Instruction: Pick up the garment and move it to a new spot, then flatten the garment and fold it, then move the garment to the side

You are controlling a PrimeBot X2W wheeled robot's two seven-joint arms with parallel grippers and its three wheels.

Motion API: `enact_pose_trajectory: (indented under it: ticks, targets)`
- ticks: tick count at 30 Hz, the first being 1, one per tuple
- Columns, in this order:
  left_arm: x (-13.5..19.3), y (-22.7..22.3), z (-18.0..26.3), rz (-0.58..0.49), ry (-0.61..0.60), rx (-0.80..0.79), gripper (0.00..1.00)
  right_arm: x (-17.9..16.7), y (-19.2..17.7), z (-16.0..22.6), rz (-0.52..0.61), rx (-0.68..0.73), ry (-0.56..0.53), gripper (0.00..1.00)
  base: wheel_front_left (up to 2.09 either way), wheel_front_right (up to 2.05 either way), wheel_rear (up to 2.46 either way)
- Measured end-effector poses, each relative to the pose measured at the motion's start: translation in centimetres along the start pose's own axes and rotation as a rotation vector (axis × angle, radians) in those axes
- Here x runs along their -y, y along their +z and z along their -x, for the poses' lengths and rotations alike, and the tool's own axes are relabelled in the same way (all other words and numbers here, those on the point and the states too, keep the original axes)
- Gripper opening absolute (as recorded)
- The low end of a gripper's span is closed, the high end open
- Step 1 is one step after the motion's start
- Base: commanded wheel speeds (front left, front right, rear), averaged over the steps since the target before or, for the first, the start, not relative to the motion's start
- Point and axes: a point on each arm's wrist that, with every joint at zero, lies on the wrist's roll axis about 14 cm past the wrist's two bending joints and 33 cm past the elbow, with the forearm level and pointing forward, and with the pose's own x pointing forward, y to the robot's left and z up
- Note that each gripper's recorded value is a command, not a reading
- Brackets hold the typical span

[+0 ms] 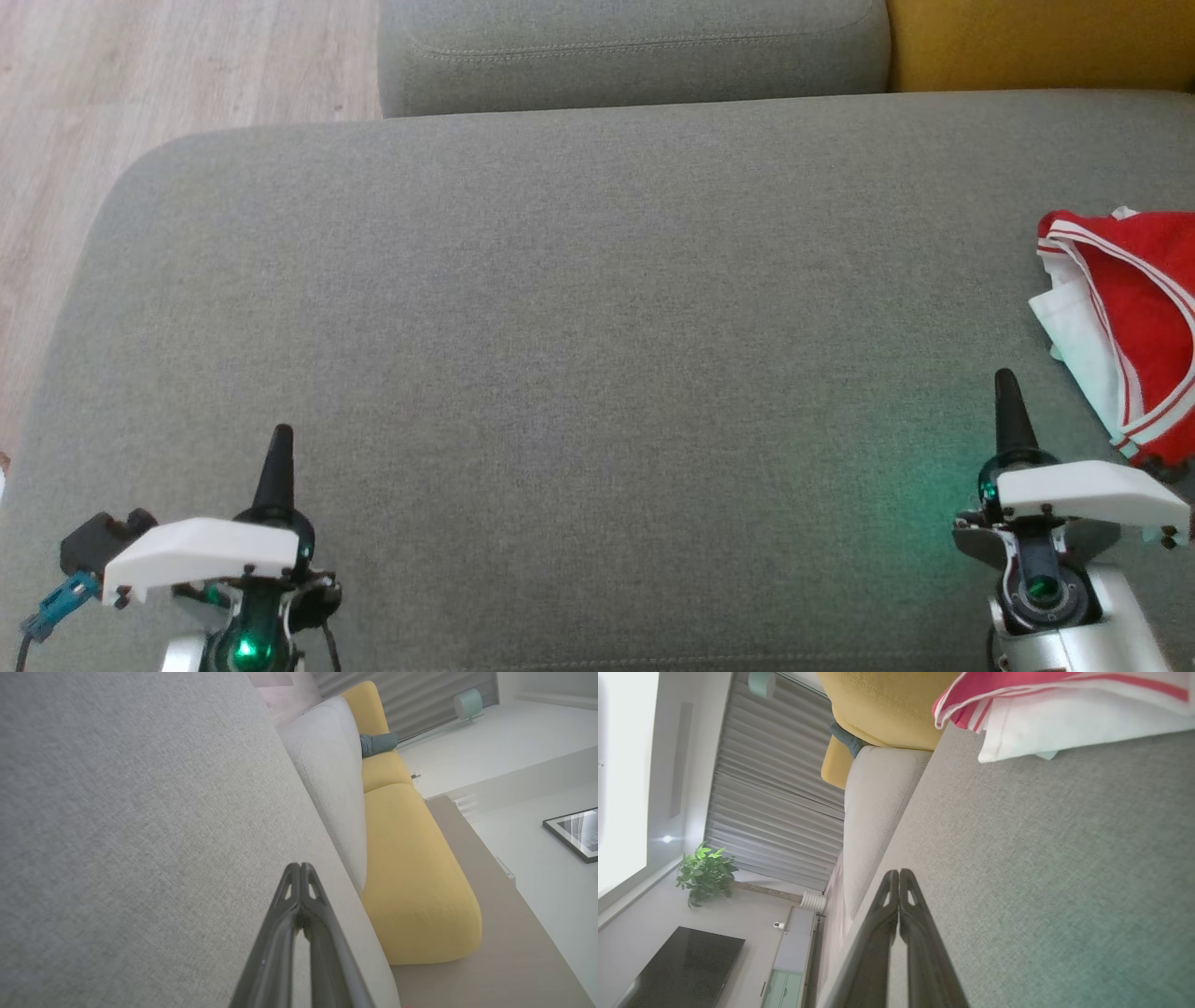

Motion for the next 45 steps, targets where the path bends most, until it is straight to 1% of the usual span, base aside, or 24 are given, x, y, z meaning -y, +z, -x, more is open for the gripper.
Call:
enact_pose_trajectory:
  ticks: [9, 22, 29, 40, 45]
  targets:
    - [0.5, 0.2, 0.1, 0.099, -0.028, -0.006, 0.0, -0.8, 0.9, 0.1, -0.102, 0.021, 0.029, 0.0, 0.0, 0.0, 0.0]
    - [1.4, 1.1, 0.3, 0.244, -0.078, -0.001, 0.0, -1.1, 1.4, 0.9, -0.246, 0.026, 0.051, 0.0, 0.0, 0.0, 0.0]
    - [2.1, 1.4, 0.4, 0.322, -0.114, -0.002, 0.0, -1.8, 2.2, 1.1, -0.323, 0.039, 0.083, 0.0, 0.0, 0.0, 0.0]
    - [2.9, 2.4, 0.7, 0.442, -0.167, 0.01, 0.0, -2.0, 2.7, 1.8, -0.443, 0.042, 0.11, 0.0, 0.0, 0.0, 0.0]
    - [3.1, 2.6, 0.8, 0.472, -0.184, 0.012, 0.0, -2.4, 3.1, 1.9, -0.474, 0.047, 0.128, 0.0, 0.0, 0.0, 0.0]
